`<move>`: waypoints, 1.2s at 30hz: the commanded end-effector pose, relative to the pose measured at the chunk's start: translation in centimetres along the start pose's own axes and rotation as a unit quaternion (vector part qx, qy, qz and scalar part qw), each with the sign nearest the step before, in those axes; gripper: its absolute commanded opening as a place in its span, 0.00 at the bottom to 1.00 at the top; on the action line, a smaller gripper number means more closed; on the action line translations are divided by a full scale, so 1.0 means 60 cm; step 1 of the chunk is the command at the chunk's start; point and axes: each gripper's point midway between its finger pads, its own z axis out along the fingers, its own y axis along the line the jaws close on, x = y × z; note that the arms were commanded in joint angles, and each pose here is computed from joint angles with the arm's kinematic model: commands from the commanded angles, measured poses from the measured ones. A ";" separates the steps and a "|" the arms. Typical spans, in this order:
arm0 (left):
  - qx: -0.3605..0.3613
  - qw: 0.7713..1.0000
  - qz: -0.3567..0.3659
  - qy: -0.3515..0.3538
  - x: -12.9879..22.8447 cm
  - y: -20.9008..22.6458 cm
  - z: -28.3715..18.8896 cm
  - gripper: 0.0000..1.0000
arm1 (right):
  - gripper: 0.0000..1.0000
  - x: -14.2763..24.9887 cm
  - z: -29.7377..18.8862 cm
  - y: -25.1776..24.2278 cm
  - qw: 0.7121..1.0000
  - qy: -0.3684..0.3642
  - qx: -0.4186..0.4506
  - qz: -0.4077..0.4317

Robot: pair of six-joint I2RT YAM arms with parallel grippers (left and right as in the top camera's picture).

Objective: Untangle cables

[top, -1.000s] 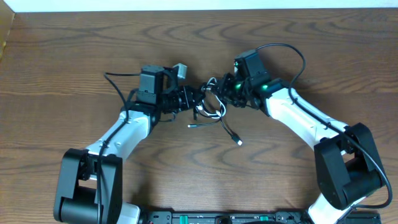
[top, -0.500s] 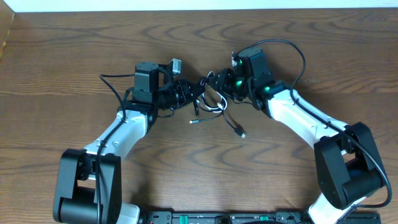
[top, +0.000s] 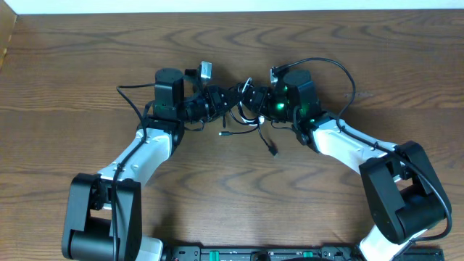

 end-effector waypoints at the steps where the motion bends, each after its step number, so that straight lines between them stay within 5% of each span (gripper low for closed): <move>1: 0.024 1.000 -0.004 0.011 0.003 -0.030 -0.007 0.08 | 0.45 -0.002 0.002 0.006 1.000 -0.016 -0.002 -0.001; 8: 0.039 0.999 0.000 0.019 0.007 -0.041 -0.008 0.07 | 0.54 -0.011 0.006 0.022 0.999 -0.038 -0.013 -0.016; 13: 0.041 0.997 0.060 0.018 0.007 -0.041 -0.008 0.07 | 0.23 -0.001 0.007 0.012 0.997 -0.023 -0.002 -0.073; 27: 0.039 0.989 0.138 0.039 0.033 -0.039 0.006 0.07 | 0.20 -0.004 0.006 -0.012 0.989 -0.029 0.032 -0.143; 36: 0.056 0.977 0.192 0.074 0.080 -0.060 0.036 0.07 | 0.18 0.016 -0.006 0.006 0.984 0.028 -0.026 -0.174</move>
